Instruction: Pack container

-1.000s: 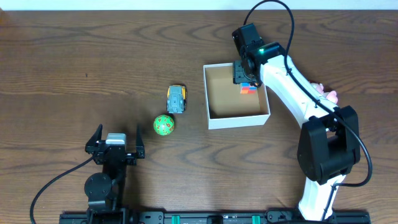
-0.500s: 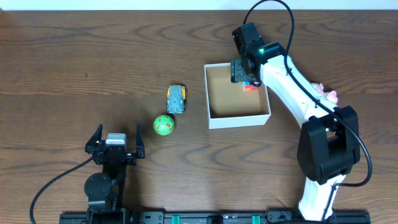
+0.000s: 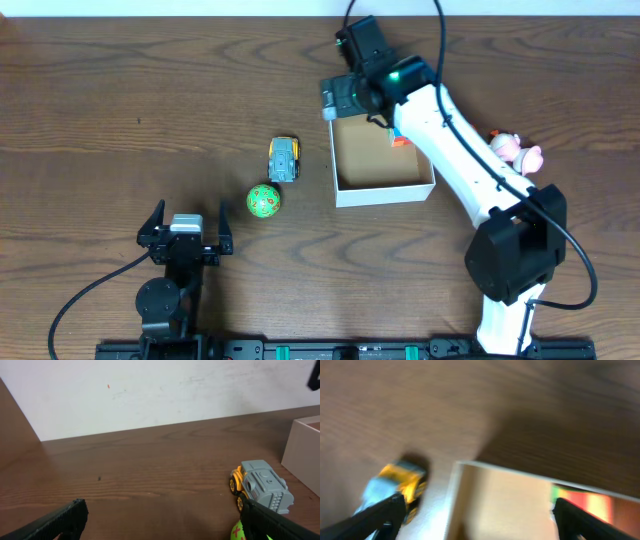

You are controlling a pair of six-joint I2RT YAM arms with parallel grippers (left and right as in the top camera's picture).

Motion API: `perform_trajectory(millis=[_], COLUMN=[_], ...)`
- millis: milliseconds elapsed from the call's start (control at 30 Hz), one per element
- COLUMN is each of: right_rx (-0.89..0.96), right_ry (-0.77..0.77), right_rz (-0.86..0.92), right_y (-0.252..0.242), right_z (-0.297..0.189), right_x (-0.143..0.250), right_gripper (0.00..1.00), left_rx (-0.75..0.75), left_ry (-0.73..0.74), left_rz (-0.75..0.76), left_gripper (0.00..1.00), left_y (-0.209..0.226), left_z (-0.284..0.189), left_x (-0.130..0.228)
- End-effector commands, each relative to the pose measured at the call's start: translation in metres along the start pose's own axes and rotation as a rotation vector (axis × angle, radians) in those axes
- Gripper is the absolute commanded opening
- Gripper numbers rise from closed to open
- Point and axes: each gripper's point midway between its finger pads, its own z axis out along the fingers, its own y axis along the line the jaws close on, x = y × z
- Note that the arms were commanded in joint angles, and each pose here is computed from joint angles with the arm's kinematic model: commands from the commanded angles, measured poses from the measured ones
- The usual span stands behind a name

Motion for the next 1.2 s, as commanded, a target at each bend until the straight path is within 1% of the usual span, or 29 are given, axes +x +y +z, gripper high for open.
perform_trajectory(millis=[0,133,233,300,367,467,567,667,833,967,1100,1167], right_rx=[-0.153,-0.200,-0.230,-0.194,-0.113,0.077,0.276,0.382,0.507,0.590,0.547,0.522], right_ry=[0.018,0.015,-0.023,-0.056,-0.090,-0.145,-0.187,-0.161,-0.032,0.066,0.072,0.056], right_rz=[-0.087,-0.147,-0.233,-0.257,-0.266,-0.233,-0.102,-0.025,0.053,0.155,0.268,0.289], right_y=[0.056,0.096,0.123,0.128,0.122,0.095,0.050,0.009,-0.063,-0.117,-0.145,-0.158], right_z=[-0.009,-0.014,-0.017,-0.018,-0.017,-0.019,-0.030,-0.035,-0.039,-0.054,-0.071,-0.081], right_x=[0.011,0.023,0.026,0.025,0.021,0.011,0.002,0.003,0.017,0.033,0.031,0.025], right_gripper=[0.99,0.99,0.99,0.99,0.99,0.99,0.99,0.99,0.99,0.99,0.99,0.99], left_rx=[0.011,0.011,0.011,0.011,0.011,0.011,0.011,0.011,0.011,0.011,0.011,0.011], left_ry=[0.050,0.050,0.050,0.050,0.050,0.050,0.050,0.050,0.050,0.050,0.050,0.050], left_rz=[0.002,0.002,0.002,0.002,0.002,0.002,0.002,0.002,0.002,0.002,0.002,0.002], left_gripper=[0.98,0.98,0.98,0.98,0.98,0.98,0.98,0.98,0.98,0.98,0.98,0.98], left_y=[-0.003,-0.003,-0.003,-0.003,-0.003,-0.003,-0.003,-0.003,-0.003,-0.003,-0.003,-0.003], left_z=[0.001,0.001,0.001,0.001,0.001,0.001,0.001,0.001,0.001,0.001,0.001,0.001], left_x=[0.016,0.016,0.016,0.016,0.016,0.016,0.016,0.016,0.016,0.016,0.016,0.016])
